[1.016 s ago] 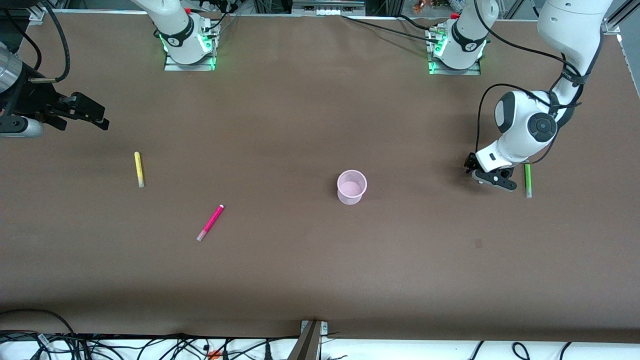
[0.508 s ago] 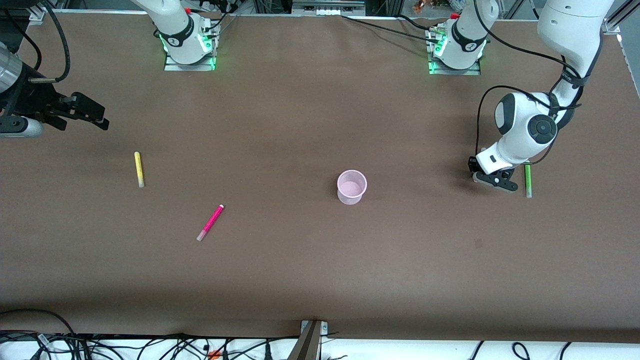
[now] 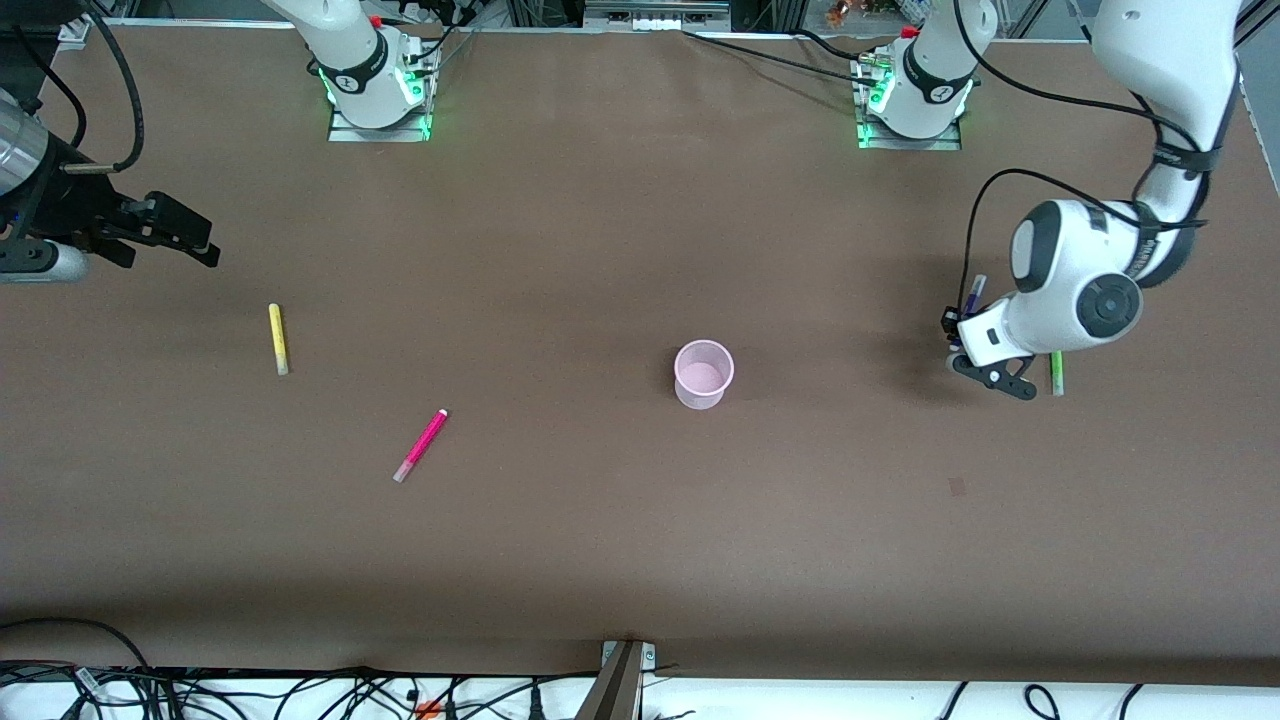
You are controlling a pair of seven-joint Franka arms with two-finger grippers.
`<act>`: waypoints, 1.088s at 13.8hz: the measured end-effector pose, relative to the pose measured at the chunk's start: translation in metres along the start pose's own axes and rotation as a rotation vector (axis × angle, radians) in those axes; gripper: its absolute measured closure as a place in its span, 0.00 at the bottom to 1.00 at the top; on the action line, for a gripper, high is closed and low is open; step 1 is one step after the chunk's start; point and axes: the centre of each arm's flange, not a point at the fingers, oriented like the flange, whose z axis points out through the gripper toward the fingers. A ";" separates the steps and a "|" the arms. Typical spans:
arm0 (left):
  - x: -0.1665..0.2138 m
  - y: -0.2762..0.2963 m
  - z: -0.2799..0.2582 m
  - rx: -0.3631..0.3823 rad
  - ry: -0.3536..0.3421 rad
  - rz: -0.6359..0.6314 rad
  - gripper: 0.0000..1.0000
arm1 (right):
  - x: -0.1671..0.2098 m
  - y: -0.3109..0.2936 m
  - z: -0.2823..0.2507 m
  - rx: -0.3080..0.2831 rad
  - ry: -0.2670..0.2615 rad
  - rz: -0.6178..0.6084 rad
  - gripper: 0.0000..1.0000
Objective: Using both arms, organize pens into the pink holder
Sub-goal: 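Carry the blue pen to the holder while the right gripper reaches the marker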
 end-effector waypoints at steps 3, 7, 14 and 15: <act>0.009 0.004 -0.060 -0.013 -0.049 0.034 0.81 | 0.008 -0.021 0.015 -0.004 -0.005 -0.032 0.00; 0.029 0.033 -0.092 -0.060 0.025 0.332 0.81 | 0.034 -0.031 0.069 -0.022 -0.052 -0.040 0.00; 0.090 0.060 -0.049 -0.657 0.562 0.737 0.81 | 0.061 -0.033 0.140 -0.043 -0.103 -0.036 0.00; 0.099 0.068 -0.044 -0.708 0.653 0.780 0.81 | 0.062 -0.033 0.146 -0.038 -0.103 -0.032 0.00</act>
